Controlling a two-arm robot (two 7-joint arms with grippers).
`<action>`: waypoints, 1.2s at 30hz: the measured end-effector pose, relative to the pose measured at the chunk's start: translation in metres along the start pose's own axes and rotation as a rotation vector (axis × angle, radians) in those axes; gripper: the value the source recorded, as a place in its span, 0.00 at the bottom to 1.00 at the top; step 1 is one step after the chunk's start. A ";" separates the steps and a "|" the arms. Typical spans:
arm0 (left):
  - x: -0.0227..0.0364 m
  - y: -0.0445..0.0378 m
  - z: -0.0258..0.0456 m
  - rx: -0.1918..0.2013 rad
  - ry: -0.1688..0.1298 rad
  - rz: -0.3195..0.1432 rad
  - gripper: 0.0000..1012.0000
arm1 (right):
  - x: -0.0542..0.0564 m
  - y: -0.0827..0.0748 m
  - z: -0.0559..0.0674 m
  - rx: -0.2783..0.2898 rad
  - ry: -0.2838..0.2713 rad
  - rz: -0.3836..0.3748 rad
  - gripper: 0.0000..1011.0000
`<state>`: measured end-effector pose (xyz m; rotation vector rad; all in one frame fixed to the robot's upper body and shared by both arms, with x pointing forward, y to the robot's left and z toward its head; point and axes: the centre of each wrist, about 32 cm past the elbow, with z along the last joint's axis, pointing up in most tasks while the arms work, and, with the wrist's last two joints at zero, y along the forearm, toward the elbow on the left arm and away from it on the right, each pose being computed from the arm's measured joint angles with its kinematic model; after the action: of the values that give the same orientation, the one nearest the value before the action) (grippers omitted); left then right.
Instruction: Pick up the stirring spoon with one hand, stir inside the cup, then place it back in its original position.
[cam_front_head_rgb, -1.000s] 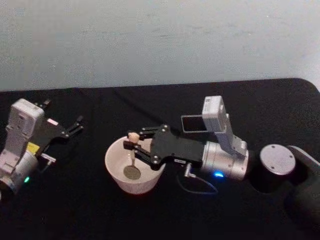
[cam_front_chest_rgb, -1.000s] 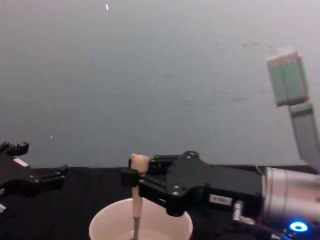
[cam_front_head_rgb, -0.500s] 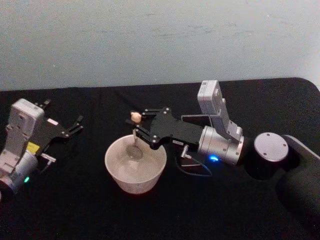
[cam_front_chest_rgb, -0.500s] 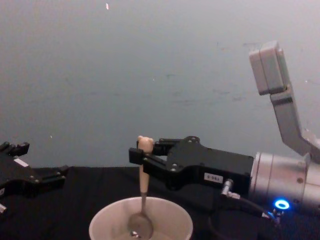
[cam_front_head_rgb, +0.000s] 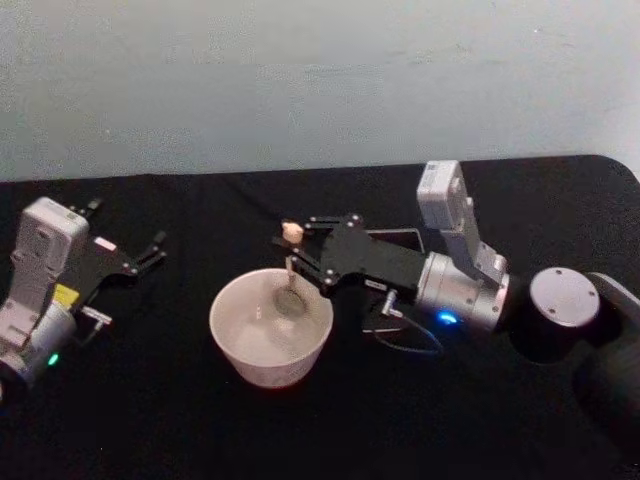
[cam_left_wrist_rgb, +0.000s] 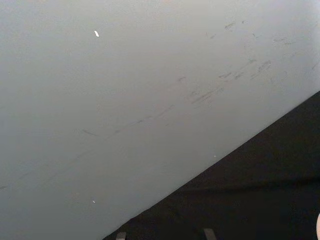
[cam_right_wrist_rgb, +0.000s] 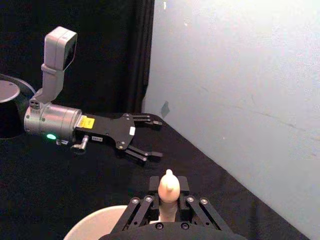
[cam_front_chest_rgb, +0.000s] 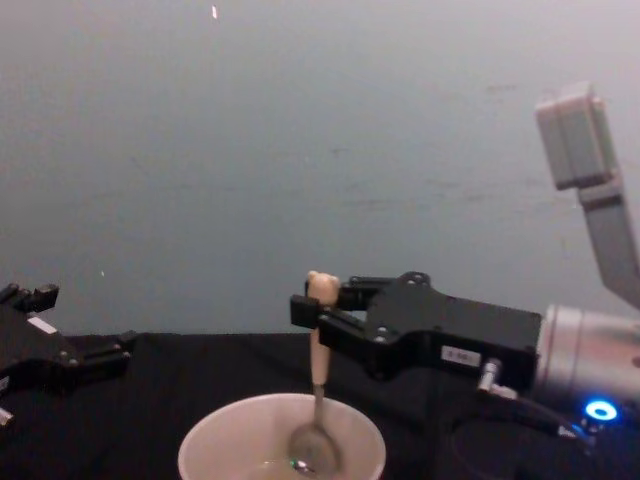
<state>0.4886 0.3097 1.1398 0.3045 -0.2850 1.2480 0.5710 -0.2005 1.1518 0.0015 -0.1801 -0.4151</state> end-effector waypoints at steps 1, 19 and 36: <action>0.0000 0.0000 0.0000 0.000 0.000 0.000 0.99 | -0.001 -0.003 0.000 0.000 0.002 -0.002 0.21; 0.0000 0.0000 0.0000 0.000 0.000 0.000 0.99 | -0.031 -0.024 0.001 0.009 0.059 0.060 0.21; 0.0000 0.0000 0.0000 0.000 0.000 0.000 0.99 | -0.034 0.012 0.002 0.041 0.046 0.116 0.21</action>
<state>0.4886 0.3097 1.1398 0.3045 -0.2850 1.2480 0.5452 -0.1758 1.1485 0.0409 -0.1422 -0.2950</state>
